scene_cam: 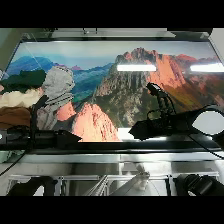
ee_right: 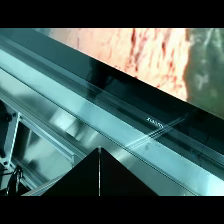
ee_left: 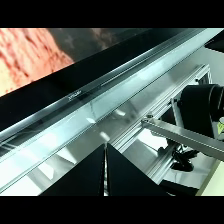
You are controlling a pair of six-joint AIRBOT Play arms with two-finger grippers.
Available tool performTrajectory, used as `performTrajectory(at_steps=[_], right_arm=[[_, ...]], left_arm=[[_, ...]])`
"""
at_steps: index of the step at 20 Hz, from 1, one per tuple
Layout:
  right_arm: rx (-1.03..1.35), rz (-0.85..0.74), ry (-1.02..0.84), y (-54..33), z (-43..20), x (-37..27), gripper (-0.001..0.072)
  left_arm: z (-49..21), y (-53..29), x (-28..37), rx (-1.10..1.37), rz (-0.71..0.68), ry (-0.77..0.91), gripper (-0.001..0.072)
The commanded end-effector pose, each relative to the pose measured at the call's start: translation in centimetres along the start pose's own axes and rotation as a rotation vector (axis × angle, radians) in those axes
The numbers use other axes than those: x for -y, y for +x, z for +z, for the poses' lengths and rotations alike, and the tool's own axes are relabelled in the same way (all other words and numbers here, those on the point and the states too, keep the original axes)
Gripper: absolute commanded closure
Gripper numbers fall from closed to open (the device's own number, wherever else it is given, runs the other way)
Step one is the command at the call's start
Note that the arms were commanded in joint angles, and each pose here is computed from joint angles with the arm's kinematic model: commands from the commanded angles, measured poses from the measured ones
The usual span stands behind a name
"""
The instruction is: Fold the shirts.
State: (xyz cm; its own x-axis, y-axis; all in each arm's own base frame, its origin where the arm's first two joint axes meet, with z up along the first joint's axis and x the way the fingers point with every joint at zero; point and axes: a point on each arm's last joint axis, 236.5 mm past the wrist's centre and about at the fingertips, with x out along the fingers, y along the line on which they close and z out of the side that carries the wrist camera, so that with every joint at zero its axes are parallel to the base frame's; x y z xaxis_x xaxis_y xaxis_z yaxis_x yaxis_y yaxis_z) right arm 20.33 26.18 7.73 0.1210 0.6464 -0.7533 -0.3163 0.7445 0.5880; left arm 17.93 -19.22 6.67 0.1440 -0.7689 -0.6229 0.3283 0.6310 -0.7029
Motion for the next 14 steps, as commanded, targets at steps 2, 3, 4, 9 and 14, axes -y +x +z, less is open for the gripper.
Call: performTrajectory(at_steps=[2, 3, 4, 9, 14], right_arm=[[-0.005, -0.001, 0.003, 0.14, -0.08, 0.08, 0.0699], [-0.007, -0.003, 0.004, 0.20, -0.09, 0.13, 0.0699], [-0.009, -0.003, 0.005, 0.27, -0.10, 0.17, 0.0699], [-0.009, -0.003, 0.005, 0.28, -0.10, 0.18, 0.0699], [-0.010, 0.008, 0.011, 0.28, -0.13, -0.08, 0.0699]], left_arm=[[-0.13, 0.05, -0.04, -0.004, 0.000, 0.000, 0.0682], [-0.09, 0.04, -0.02, -0.002, 0.000, 0.000, 0.0681], [-0.10, 0.04, -0.03, -0.002, 0.000, 0.000, 0.0682], [-0.08, 0.04, -0.02, -0.002, 0.000, 0.000, 0.0682], [-0.08, 0.04, -0.02, -0.002, 0.000, 0.000, 0.0682]])
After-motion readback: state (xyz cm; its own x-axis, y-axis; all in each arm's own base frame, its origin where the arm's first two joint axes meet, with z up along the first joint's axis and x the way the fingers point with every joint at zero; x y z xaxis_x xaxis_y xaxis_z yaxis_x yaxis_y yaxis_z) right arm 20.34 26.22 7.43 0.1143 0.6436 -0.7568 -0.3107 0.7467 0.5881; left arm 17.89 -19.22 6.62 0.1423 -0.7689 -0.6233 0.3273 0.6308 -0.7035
